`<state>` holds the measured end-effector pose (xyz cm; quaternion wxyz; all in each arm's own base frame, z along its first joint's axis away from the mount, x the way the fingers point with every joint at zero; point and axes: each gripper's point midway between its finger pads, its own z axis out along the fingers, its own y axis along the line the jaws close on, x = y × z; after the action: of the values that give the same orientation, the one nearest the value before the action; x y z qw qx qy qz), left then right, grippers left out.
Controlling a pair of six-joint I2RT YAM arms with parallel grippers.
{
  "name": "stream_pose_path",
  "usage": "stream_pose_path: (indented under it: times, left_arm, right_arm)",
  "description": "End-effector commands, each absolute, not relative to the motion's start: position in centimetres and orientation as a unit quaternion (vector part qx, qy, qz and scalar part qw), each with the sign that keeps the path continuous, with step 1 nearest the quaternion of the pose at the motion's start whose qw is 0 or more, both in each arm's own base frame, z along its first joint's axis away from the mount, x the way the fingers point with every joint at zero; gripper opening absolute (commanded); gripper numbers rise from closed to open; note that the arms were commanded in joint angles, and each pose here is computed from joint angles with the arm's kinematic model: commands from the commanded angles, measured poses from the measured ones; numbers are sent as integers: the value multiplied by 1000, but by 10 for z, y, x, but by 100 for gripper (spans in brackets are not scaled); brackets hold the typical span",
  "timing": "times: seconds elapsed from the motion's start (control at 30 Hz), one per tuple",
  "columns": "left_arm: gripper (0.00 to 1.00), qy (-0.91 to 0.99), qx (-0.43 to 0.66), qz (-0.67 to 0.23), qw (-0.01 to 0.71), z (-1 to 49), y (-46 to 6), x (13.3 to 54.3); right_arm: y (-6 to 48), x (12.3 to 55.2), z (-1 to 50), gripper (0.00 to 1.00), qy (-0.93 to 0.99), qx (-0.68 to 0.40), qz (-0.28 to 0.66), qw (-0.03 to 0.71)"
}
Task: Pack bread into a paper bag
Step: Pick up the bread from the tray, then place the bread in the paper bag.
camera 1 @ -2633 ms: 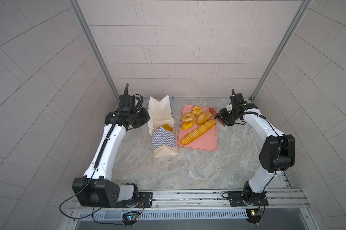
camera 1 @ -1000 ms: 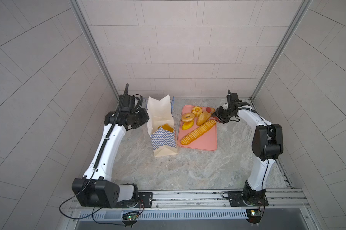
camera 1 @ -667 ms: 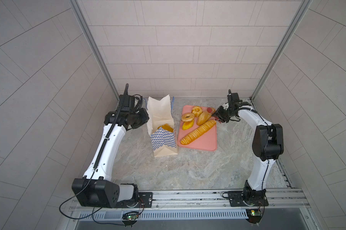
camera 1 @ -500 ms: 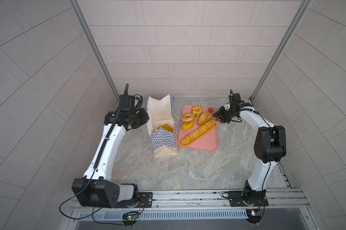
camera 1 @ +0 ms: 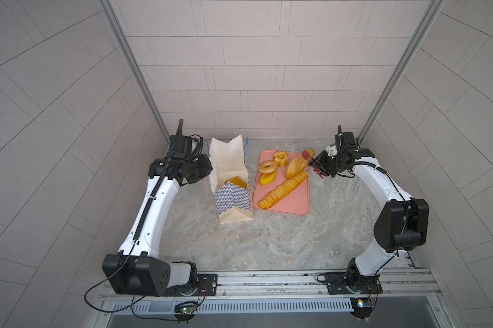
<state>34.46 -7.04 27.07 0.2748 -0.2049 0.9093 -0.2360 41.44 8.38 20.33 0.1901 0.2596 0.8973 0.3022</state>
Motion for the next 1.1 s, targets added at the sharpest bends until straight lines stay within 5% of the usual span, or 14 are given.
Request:
stream_pose_path:
  times: [0.0,1.07]
  left_arm:
    - [0,912,-199,-238,269,271,-73,337]
    - [0,909,-201,-248,268,270,-76,345]
  right_arm:
    - [79,399,229,36,897,242,298,219]
    - [89,317,393,36,844,82,292,442]
